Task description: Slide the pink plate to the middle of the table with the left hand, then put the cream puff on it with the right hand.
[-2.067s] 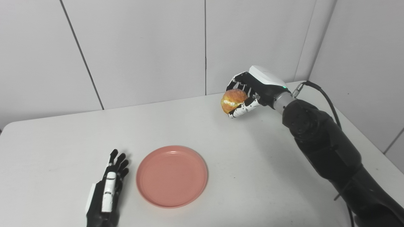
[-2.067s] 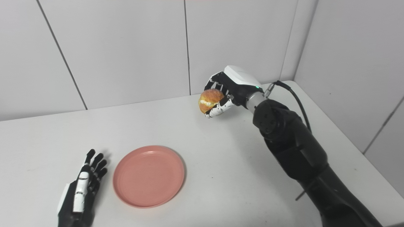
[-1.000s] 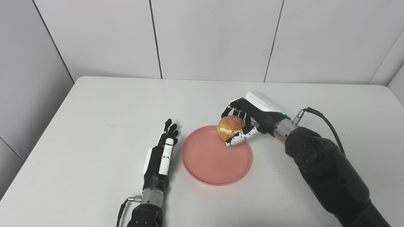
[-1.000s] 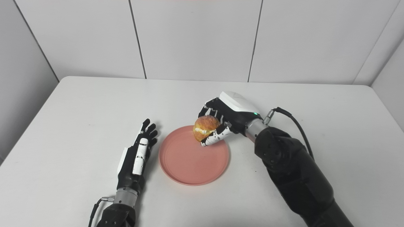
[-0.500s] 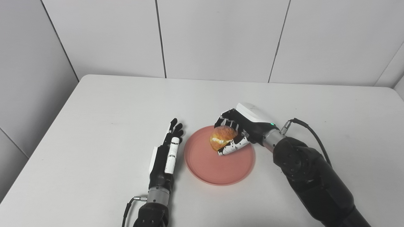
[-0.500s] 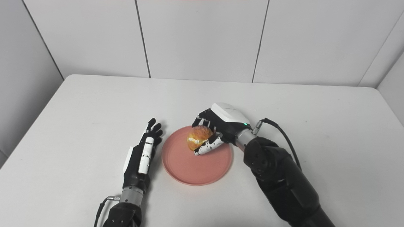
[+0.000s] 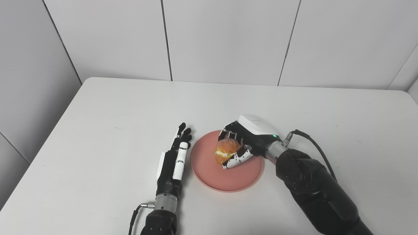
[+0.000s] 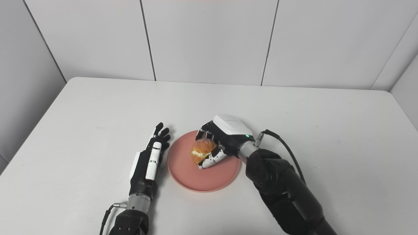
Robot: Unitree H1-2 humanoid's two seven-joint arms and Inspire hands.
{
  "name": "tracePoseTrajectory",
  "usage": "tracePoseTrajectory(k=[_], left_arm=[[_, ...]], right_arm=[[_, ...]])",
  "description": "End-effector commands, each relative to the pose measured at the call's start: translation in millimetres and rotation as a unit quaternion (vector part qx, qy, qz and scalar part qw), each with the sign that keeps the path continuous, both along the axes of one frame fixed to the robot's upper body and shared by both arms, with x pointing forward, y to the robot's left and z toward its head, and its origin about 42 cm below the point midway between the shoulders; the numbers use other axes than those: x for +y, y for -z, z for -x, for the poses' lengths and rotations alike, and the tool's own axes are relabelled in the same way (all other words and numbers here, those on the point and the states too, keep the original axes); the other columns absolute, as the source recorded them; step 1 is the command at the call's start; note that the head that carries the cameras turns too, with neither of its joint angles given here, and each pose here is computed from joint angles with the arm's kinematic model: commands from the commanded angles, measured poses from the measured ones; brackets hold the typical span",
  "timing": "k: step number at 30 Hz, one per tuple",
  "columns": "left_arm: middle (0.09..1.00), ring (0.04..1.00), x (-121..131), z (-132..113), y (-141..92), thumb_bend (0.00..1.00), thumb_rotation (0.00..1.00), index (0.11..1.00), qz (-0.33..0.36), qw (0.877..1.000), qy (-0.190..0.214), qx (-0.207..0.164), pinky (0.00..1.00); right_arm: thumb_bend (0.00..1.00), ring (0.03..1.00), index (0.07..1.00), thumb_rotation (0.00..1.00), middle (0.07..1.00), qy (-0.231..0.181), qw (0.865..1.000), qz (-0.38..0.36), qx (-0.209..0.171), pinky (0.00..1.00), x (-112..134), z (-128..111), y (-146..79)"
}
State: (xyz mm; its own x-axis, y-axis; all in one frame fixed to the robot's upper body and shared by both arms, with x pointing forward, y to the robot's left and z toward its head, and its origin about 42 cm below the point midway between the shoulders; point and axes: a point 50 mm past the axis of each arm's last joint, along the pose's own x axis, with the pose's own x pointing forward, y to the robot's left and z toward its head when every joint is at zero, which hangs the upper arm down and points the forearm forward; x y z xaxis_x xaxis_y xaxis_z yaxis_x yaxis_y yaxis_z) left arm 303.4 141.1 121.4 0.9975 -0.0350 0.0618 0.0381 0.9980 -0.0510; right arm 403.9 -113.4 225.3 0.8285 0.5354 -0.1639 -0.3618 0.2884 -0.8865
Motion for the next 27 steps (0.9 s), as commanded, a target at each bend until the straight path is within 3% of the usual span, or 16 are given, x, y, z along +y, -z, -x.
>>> tracePoseTrajectory(k=[1, 11, 13, 17, 25, 26, 27], left_arm=[[0.937, 0.929, -19.2, 2.3, 5.8, 0.42, 1.0, 0.933, 0.011, 0.999, 0.031, 0.03, 0.93], [0.94, 0.93, -18.4, 2.0, 5.4, 0.43, 1.0, 0.934, 0.009, 0.999, 0.032, 0.03, 0.93], [0.941, 0.93, -18.2, 2.2, 5.5, 0.42, 1.0, 0.935, 0.009, 0.999, 0.033, 0.029, 0.93], [0.942, 0.93, -17.7, 2.0, 6.6, 0.42, 1.0, 0.936, 0.011, 0.999, 0.033, 0.029, 0.92], [0.939, 0.931, -18.0, 2.2, 6.2, 0.42, 1.0, 0.932, 0.013, 0.999, 0.033, 0.03, 0.92], [0.939, 0.931, -18.0, 2.1, 6.2, 0.42, 1.0, 0.933, 0.013, 0.999, 0.033, 0.029, 0.92], [0.94, 0.932, -18.1, 2.2, 6.3, 0.42, 1.0, 0.935, 0.012, 0.999, 0.034, 0.029, 0.92]], right_arm=[[0.52, 0.374, 0.533, 0.0, 0.418, -0.02, 0.999, -0.011, -0.041, 0.29, 6.0, -1.5, -15.5], [0.52, 0.349, 0.531, 0.0, 0.408, -0.023, 0.999, 0.002, -0.048, 0.27, 6.5, 2.0, -11.4], [0.52, 0.343, 0.5, 0.0, 0.461, -0.022, 0.999, 0.003, -0.047, 0.26, 6.2, 2.9, -12.3], [0.53, 0.312, 0.491, 0.0, 0.476, -0.02, 0.999, 0.008, -0.048, 0.23, 5.4, 4.3, -13.9], [0.52, 0.551, 0.523, 0.0, 0.476, -0.024, 0.997, 0.021, -0.069, 0.45, 1.1, 6.9, -18.3], [0.52, 0.577, 0.507, 0.08, 0.59, -0.025, 0.997, 0.018, -0.068, 0.47, 0.4, 7.0, -18.7], [0.61, 0.612, 0.616, 0.1, 0.665, -0.025, 0.998, 0.011, -0.062, 0.5, -0.3, 7.1, -19.2]])
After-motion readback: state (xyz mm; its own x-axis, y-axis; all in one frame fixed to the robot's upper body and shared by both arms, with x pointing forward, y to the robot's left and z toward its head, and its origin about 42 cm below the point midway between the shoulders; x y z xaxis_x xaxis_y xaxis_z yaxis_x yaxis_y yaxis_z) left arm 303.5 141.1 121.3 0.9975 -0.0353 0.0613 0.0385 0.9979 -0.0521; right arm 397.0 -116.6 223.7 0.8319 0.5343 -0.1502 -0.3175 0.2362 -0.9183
